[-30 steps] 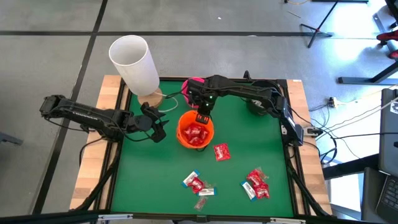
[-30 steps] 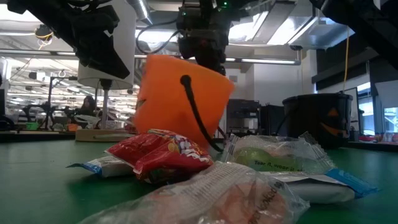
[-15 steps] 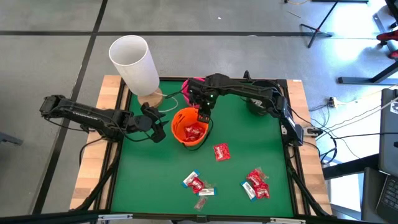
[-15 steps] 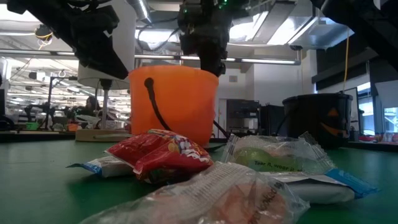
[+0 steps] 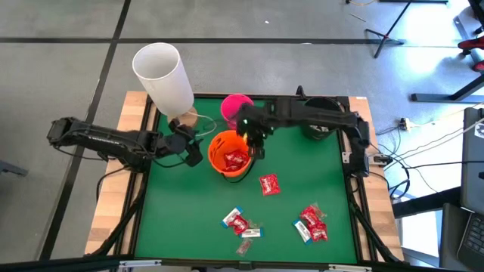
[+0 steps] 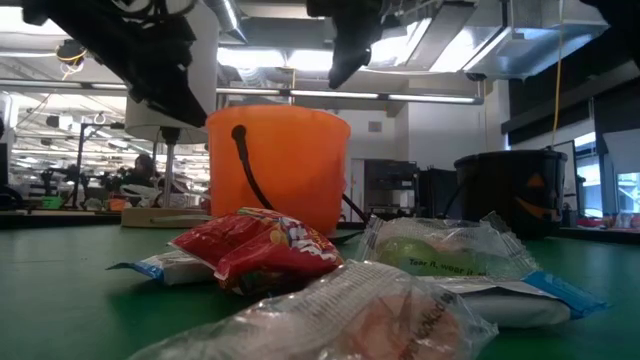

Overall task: Sort candy
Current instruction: Adjust the orange bucket, then put the red candy into the orange bucket

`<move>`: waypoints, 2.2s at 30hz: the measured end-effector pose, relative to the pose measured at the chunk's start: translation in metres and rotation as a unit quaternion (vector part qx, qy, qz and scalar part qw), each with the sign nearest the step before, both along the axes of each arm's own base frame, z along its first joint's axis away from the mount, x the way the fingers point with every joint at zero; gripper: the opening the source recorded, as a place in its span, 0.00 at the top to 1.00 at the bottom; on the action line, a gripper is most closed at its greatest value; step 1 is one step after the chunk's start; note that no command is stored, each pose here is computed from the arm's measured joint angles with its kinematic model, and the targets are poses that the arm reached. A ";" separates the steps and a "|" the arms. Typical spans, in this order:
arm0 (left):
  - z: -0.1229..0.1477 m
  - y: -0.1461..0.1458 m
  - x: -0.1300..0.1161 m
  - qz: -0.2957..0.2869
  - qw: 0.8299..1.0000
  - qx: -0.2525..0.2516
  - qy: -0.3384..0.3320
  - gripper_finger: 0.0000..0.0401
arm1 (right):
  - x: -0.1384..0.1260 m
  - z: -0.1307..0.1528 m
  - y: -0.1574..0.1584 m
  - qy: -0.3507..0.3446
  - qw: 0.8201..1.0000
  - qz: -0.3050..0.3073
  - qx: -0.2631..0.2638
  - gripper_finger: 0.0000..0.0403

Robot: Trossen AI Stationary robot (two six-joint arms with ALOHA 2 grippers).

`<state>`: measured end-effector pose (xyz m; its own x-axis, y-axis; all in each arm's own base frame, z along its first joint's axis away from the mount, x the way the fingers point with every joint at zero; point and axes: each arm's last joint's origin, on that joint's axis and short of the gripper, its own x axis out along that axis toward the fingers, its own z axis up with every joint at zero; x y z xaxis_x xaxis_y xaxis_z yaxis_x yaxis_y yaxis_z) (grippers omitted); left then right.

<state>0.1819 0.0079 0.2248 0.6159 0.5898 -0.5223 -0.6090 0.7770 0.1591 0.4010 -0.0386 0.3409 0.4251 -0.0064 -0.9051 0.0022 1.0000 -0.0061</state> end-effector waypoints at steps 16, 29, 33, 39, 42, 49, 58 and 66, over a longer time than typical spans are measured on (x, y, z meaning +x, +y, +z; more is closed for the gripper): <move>-0.008 0.060 0.027 -0.020 1.000 0.000 -0.007 0.60 | -0.089 -0.060 0.040 -0.186 0.981 0.000 0.060 0.65; -0.045 0.086 0.049 -0.040 0.997 -0.060 0.013 0.60 | -0.109 -0.116 0.038 -0.184 0.981 -0.031 0.046 0.65; -0.049 0.080 0.052 -0.057 0.996 -0.073 0.016 0.60 | -0.109 -0.116 0.038 -0.185 0.982 -0.019 0.037 0.65; -0.049 0.068 0.056 -0.076 0.994 -0.081 0.014 0.60 | -0.109 -0.116 0.038 -0.184 0.982 -0.011 0.031 0.65; -0.049 0.063 0.058 -0.087 0.993 -0.081 0.015 0.60 | -0.109 -0.117 0.038 -0.179 0.983 -0.006 0.037 0.65; -0.049 0.055 0.060 -0.103 0.991 -0.081 0.015 0.60 | -0.114 -0.120 0.040 -0.149 0.987 0.004 0.062 0.65; -0.035 0.040 0.057 -0.115 0.989 -0.091 -0.020 0.60 | -0.124 -0.137 0.064 -0.049 0.995 0.010 0.087 0.65; -0.004 0.017 0.038 -0.108 0.988 -0.078 -0.074 0.60 | -0.116 -0.160 0.100 -0.029 0.998 0.036 0.034 0.65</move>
